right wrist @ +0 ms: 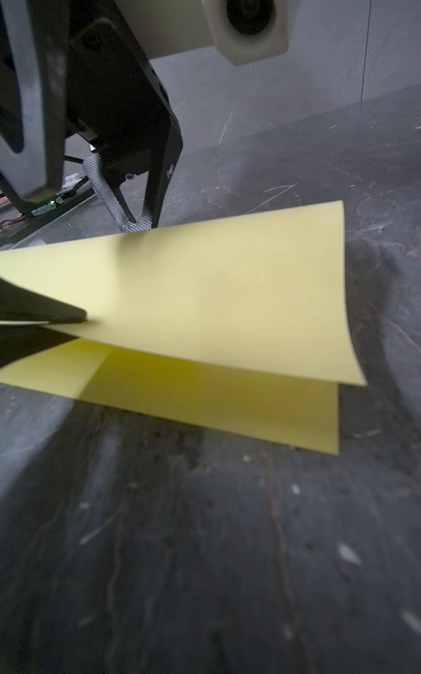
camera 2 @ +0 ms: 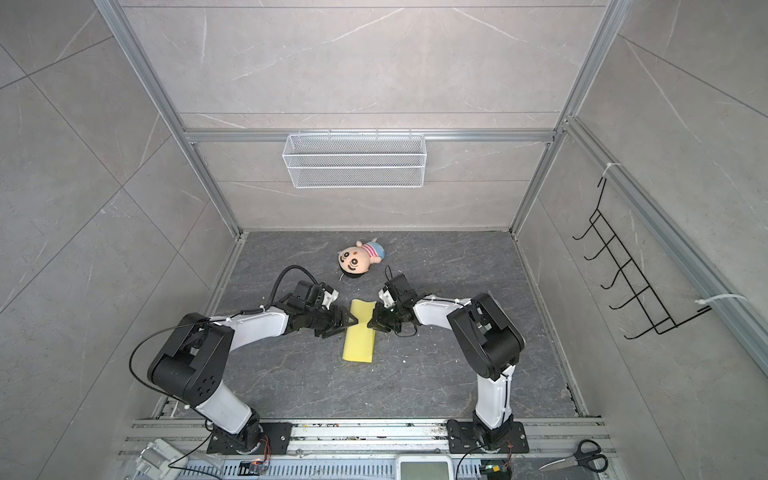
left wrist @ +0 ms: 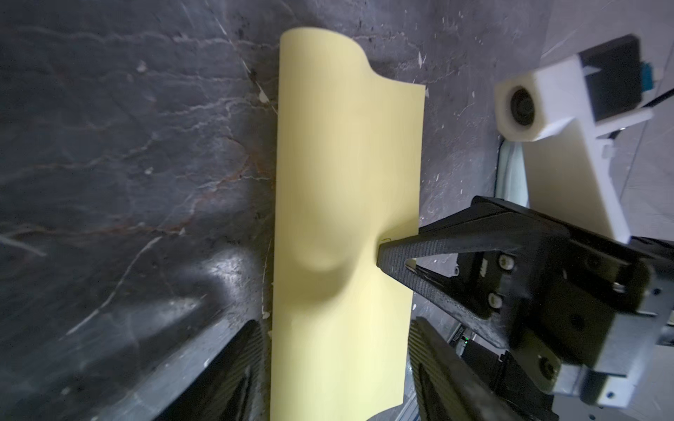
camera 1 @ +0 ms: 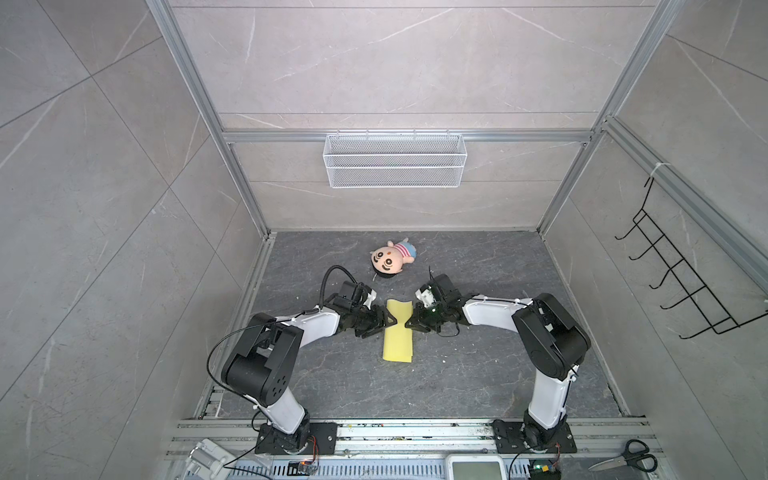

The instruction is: Fold a paper plane with a square sheet of paper (pick it up from the middle)

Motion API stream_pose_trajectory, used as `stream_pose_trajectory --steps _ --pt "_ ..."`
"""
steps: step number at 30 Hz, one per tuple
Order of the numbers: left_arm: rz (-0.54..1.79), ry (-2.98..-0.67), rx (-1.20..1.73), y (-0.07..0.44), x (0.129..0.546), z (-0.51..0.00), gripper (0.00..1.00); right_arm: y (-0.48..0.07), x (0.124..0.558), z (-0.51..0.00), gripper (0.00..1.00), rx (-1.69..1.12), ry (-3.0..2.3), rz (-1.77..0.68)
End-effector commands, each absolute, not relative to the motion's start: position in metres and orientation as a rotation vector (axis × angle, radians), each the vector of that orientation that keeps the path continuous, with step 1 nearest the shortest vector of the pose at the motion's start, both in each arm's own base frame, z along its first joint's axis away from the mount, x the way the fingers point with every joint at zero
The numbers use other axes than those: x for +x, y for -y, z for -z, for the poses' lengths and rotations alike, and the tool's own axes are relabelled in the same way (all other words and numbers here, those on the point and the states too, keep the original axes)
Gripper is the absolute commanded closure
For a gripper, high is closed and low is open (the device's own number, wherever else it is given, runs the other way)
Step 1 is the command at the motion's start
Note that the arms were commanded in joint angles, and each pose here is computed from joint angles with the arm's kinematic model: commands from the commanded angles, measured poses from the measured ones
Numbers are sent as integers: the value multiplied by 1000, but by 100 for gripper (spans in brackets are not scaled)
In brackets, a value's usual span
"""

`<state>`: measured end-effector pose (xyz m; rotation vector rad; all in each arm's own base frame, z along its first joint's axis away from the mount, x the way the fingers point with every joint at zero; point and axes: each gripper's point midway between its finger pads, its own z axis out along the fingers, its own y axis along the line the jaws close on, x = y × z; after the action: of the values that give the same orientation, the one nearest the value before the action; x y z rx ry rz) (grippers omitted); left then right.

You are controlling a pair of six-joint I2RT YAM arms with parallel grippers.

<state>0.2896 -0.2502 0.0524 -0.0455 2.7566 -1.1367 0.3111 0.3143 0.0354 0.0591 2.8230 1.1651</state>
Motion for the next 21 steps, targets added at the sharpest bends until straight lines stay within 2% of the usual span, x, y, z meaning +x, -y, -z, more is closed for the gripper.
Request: stream_pose_trajectory --steps 1,15,21 --pt "1066 -2824 18 251 287 -47 36 -312 310 -25 90 71 -2860 -1136" --pt "885 -2923 24 247 285 -28 54 -313 308 -21 87 73 -2871 -1146" --pt "787 -2964 56 244 282 -23 61 -312 310 -31 80 77 -2841 -1155"
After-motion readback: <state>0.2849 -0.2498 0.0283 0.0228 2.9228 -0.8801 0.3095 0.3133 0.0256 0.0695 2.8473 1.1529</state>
